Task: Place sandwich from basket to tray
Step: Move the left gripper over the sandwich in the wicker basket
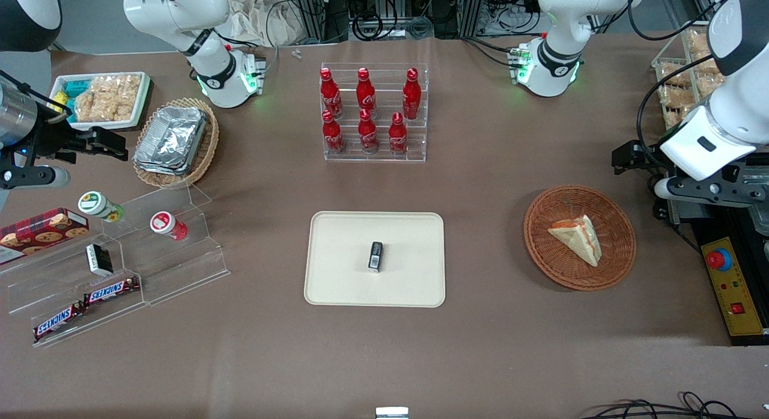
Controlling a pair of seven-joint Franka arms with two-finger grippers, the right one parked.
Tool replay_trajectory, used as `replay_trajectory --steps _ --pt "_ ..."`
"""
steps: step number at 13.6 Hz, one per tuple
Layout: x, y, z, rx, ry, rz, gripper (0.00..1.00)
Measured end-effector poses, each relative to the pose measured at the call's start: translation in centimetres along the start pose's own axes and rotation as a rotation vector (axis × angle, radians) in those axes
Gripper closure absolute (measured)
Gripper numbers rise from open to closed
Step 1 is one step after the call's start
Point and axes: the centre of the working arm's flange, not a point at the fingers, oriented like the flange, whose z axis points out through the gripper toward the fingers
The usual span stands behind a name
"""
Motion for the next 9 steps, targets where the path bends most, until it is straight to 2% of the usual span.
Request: replay_trajectory --steps 5,9 --pt "0.2 -0.4 0.4 -0.002 -0.007 -0.023 0.00" --pt "0.9 -0.7 2.0 -0.002 -0.035 -0.195 0.00"
